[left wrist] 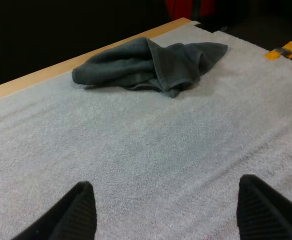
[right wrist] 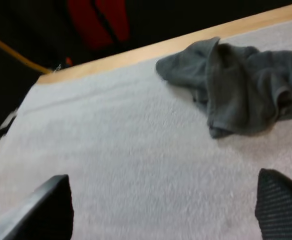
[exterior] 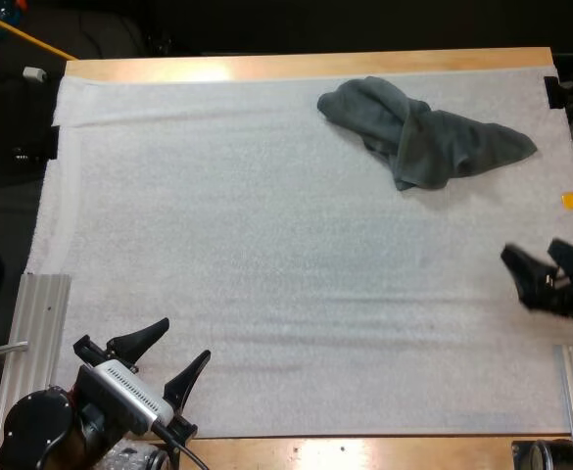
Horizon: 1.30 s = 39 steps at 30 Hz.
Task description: Pick towel from pile, fold and stack
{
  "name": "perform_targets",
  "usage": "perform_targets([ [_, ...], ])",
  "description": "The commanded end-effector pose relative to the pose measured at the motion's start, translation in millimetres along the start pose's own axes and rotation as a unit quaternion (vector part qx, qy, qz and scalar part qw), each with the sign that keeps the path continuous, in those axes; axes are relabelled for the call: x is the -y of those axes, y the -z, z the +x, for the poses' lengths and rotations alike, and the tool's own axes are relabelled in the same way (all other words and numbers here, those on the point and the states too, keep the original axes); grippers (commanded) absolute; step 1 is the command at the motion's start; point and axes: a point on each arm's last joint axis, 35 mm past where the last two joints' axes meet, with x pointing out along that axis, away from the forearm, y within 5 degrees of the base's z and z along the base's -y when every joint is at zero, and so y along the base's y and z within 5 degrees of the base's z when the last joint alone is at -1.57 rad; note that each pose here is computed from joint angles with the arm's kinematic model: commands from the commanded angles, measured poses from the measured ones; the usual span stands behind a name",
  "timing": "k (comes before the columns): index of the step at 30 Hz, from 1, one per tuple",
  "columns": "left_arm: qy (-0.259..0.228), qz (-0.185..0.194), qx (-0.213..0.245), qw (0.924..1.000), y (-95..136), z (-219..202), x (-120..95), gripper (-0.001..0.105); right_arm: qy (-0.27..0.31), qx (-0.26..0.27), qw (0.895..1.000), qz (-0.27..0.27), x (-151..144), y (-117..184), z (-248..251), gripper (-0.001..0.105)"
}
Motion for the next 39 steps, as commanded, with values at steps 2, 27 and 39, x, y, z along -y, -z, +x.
perform_targets([
  [2,0.008,0.006,0.010,0.9999,-3.5,-1.3,1.3,0.058,0.016,0.008,0.999,0.026,6.3,-7.0,10.1,0.072],
  [27,0.008,0.006,0.010,0.9999,-3.5,-1.3,1.3,0.058,0.090,-0.119,0.970,0.192,57.5,-5.1,198.2,0.072],
  [39,0.008,0.006,0.010,0.9999,-3.5,-1.3,1.3,0.058,0.126,-0.141,0.952,0.240,77.1,11.3,262.6,0.072],
])
